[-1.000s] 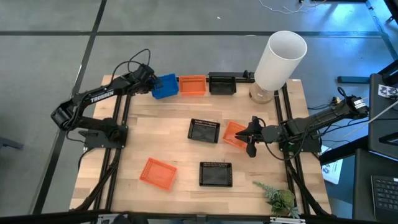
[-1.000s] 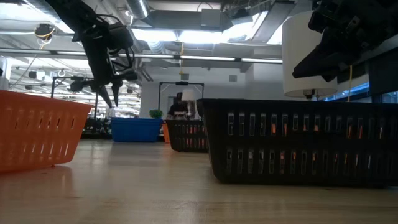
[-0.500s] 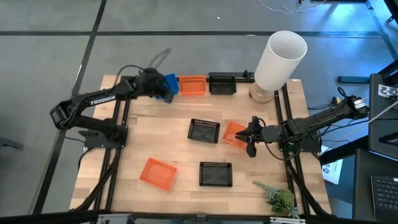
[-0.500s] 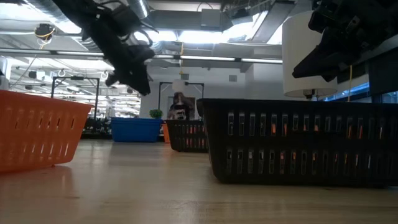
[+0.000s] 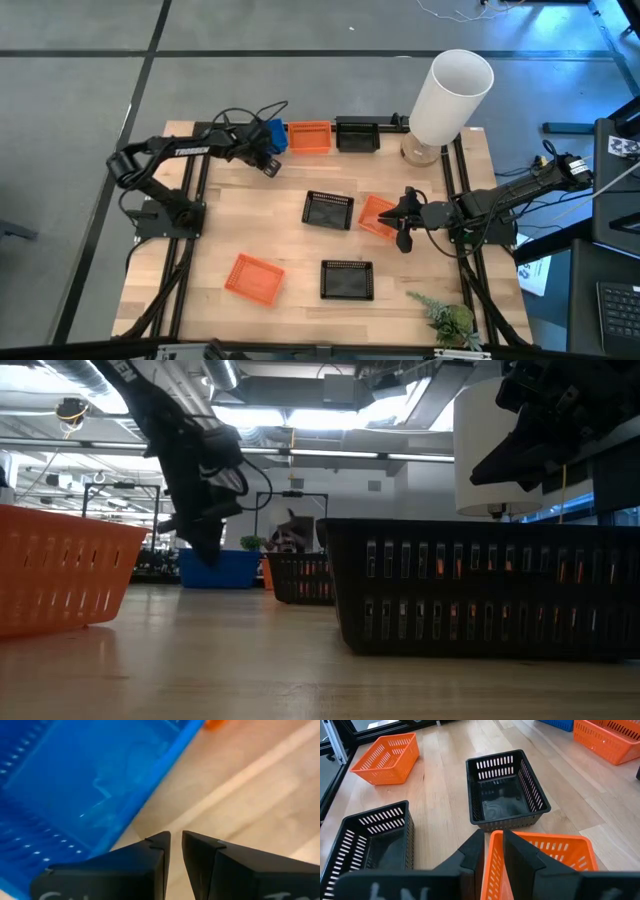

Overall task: Stack baskets by color
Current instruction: Stack the bottom blue bin on the stacked blue bins, then stack the middle orange bin on the top orange bin

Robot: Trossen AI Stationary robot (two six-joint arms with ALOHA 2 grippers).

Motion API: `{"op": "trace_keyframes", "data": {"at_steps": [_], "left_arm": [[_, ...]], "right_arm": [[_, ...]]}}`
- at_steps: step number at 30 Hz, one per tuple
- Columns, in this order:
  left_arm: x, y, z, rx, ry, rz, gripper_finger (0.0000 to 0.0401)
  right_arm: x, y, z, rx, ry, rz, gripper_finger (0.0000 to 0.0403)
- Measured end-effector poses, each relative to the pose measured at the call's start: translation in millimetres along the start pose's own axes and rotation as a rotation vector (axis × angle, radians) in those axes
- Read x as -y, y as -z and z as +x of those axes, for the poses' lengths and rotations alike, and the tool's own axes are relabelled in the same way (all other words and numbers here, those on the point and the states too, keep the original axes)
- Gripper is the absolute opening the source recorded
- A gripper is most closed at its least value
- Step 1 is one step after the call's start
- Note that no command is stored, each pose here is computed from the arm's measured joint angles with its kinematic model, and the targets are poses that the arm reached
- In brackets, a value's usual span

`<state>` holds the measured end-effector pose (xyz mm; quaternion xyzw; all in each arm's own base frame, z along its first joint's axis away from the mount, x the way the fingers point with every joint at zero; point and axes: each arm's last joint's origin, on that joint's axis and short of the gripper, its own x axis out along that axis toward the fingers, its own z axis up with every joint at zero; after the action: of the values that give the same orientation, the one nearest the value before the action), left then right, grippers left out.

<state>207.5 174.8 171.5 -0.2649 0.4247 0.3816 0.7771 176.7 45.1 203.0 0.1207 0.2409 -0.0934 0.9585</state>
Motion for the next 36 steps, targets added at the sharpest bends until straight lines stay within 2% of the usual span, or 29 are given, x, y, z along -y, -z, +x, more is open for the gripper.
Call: {"op": "trace_keyframes", "data": {"at_steps": [12,20,23,26,29,33,36], "left_arm": [[-19.1,-0.7,-6.8,0.015,-0.19,-0.045,0.0039],[-27.9,-2.6,-6.9,0.027,-0.248,-0.069,0.0039],[-27.4,-2.4,-6.8,0.022,-0.23,-0.075,0.0039],[-21.3,-1.4,-12.0,0.004,-0.094,-0.115,0.0039],[-4.1,-2.5,-23.7,-0.01,0.129,-0.109,0.0039],[24.9,-3.1,-57.9,0.008,0.44,-0.015,0.0039],[43.9,8.4,-82.2,-0.023,0.601,0.072,0.0039]], "right_arm": [[0.1,0.1,0.0,-0.001,0.001,-0.002,0.007],[0.0,0.1,0.0,0.0,0.001,-0.002,0.007],[0.1,0.1,0.0,0.0,0.001,-0.001,0.007],[0.1,0.1,0.0,-0.001,0.0,-0.001,0.007],[0.0,0.1,0.0,-0.001,0.0,-0.001,0.007],[0.1,0.1,0.0,-0.001,0.001,-0.001,0.007],[0.0,0.1,0.0,-0.001,0.0,-0.003,0.007]]}}
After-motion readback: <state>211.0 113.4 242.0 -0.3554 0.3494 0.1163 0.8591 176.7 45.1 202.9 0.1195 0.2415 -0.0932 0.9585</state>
